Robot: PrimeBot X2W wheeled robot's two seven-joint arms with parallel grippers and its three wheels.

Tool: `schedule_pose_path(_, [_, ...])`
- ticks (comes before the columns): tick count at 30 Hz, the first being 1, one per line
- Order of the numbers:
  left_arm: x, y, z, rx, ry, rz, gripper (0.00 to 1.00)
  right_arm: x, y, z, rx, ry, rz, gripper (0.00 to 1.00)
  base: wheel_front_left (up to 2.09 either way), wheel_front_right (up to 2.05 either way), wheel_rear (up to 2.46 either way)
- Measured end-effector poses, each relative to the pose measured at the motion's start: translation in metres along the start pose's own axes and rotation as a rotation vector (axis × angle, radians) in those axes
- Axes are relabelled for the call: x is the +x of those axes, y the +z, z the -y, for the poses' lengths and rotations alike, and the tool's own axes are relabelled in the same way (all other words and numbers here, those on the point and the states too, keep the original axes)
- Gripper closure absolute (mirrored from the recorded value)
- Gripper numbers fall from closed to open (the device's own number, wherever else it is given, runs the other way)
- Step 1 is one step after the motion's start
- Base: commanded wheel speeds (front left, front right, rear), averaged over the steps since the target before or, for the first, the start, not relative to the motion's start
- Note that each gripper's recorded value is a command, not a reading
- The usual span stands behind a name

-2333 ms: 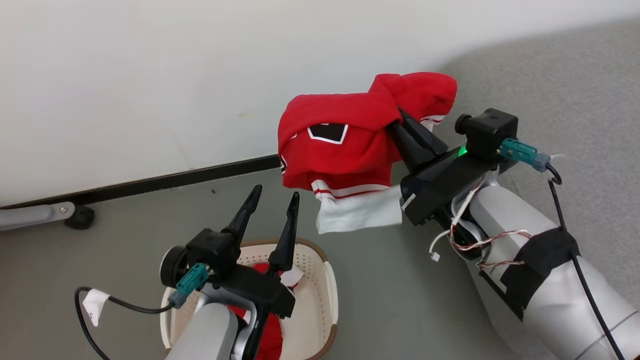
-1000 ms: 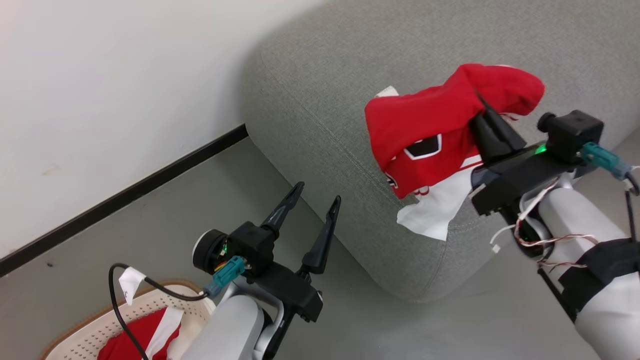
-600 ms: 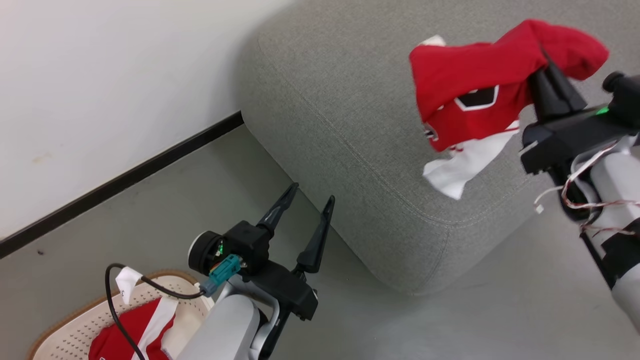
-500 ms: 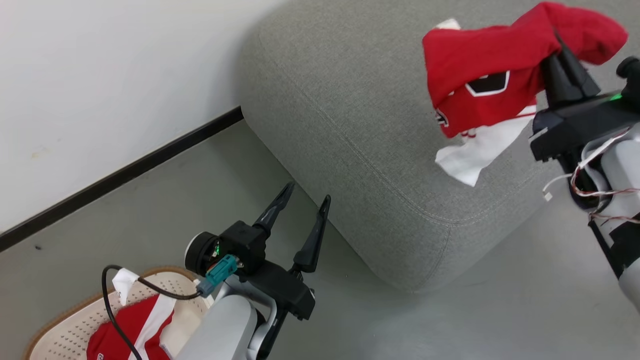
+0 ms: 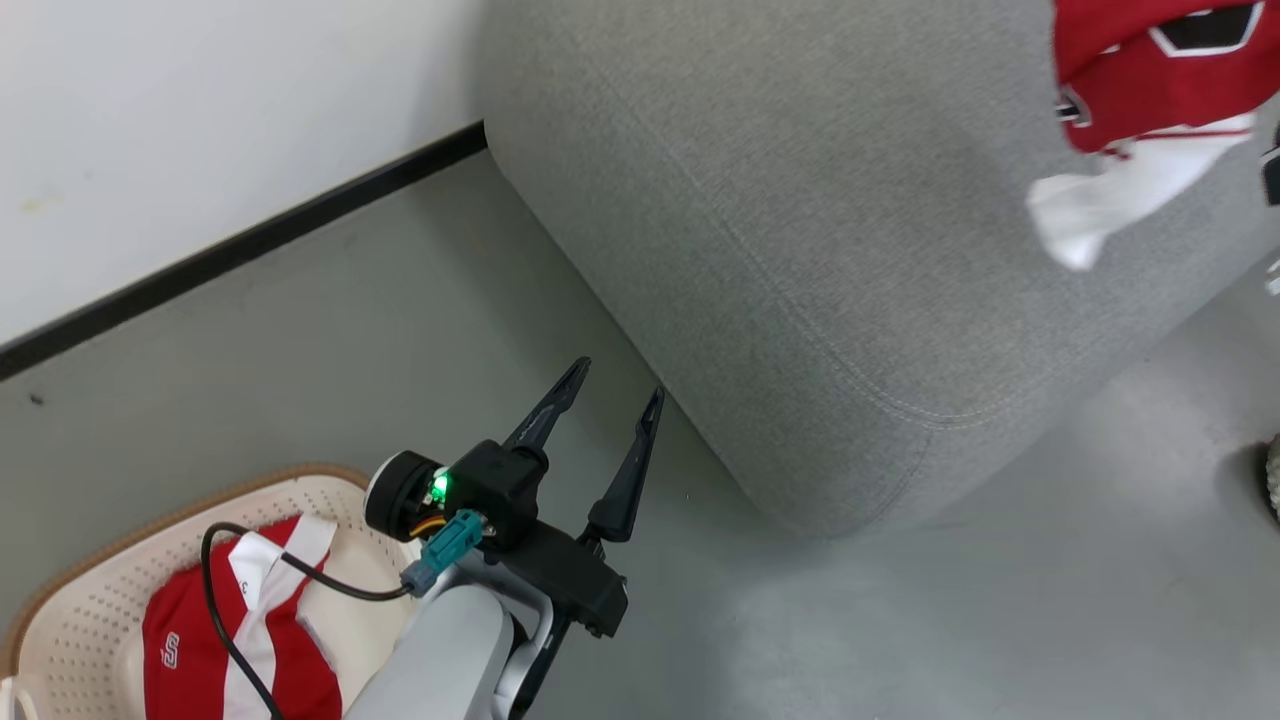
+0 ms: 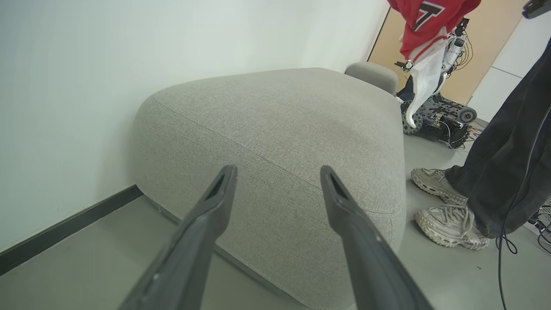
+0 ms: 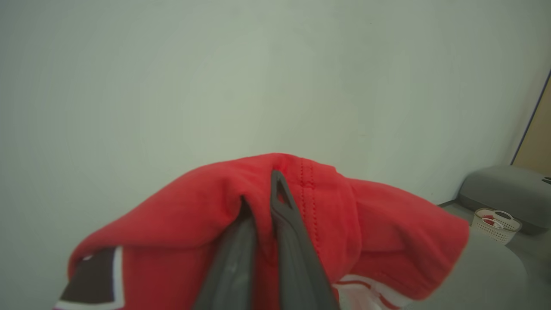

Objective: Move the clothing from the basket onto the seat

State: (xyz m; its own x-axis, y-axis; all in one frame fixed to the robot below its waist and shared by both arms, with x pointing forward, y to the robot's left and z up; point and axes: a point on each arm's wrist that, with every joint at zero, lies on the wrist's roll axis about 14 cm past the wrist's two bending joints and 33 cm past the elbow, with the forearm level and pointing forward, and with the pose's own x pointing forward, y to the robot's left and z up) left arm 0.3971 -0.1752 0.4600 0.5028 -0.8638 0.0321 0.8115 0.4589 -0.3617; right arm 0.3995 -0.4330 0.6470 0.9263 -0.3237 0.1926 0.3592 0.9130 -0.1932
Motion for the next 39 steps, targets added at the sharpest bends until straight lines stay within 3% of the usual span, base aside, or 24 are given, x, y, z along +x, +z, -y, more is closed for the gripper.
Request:
schedule_pose_path(22, [0.003, -0.044, -0.081, -0.039, 0.097, -0.027, 0.0, 0.108, -0.041, -0.018, -0.037, -0.025, -0.025, 1.0, 0.0, 0.0, 0.0])
schedule_pose_path(32, [-0.006, -0.08, -0.116, -0.068, 0.154, -0.074, 0.0, 0.138, -0.101, -0.016, -0.038, -0.088, -0.115, 1.0, 0.0, 0.0, 0.0])
schedule_pose_path(39, [-0.015, -0.1, -0.133, -0.085, 0.188, -0.104, 0.0, 0.14, -0.144, -0.002, -0.007, -0.192, -0.191, 1.0, 0.0, 0.0, 0.0])
